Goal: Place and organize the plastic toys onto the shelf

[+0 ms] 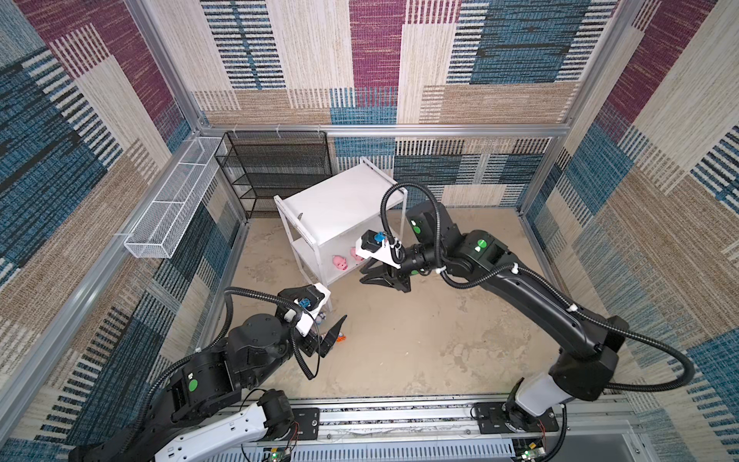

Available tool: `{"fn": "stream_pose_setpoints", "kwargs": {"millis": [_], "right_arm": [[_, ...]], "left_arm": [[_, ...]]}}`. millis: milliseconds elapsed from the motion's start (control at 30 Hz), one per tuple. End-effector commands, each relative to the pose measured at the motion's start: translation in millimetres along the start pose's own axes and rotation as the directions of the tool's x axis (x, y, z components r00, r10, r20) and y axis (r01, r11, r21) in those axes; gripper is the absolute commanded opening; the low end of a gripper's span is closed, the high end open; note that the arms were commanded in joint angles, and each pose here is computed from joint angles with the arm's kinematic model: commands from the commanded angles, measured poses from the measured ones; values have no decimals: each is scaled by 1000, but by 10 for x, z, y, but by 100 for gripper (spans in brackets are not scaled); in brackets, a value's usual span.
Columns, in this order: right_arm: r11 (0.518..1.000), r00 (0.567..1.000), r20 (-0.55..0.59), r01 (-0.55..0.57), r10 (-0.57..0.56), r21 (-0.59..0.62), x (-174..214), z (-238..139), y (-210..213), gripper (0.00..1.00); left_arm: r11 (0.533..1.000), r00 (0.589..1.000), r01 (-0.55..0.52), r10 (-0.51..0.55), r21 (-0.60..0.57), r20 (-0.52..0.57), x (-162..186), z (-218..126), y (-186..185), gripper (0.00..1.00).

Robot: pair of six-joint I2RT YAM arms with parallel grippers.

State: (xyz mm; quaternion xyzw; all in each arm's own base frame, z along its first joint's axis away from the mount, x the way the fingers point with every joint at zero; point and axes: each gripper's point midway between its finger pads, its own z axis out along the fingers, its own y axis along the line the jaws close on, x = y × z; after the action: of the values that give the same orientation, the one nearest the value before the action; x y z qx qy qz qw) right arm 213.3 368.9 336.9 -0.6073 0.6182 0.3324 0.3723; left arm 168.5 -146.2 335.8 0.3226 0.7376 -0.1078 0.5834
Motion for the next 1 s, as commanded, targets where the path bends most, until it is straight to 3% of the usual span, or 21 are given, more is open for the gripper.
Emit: {"fn": "stream_pose_setpoints", "kwargs": {"millis": [0,167,333,500,600,767,967], "right_arm": [[995,995,72,-71,67,68,158,34,-23,28],[976,976,91,-205,198,79,701,229,104,34],[969,968,98,-238,232,63,1074,738,253,44],[893,900,98,-434,424,117,1388,1245,4,48],[851,862,104,-506,496,141,1467,1477,-103,60],[808,830,30,-551,557,209,1697,1912,-198,72],[755,792,-20,-572,610,321,1992,2153,-331,76]], "left_arm": [[999,1000,31,-30,-32,9,55,-77,84,98],[994,995,95,-95,-44,4,216,-210,149,99],[991,992,124,-125,-55,-16,353,-174,136,99],[989,992,128,-129,-72,-13,389,-167,160,99],[988,991,130,-131,-78,1,393,-188,180,99],[988,991,133,-132,-79,18,391,-207,191,99],[988,991,134,-133,-71,20,394,-206,177,99]]}}
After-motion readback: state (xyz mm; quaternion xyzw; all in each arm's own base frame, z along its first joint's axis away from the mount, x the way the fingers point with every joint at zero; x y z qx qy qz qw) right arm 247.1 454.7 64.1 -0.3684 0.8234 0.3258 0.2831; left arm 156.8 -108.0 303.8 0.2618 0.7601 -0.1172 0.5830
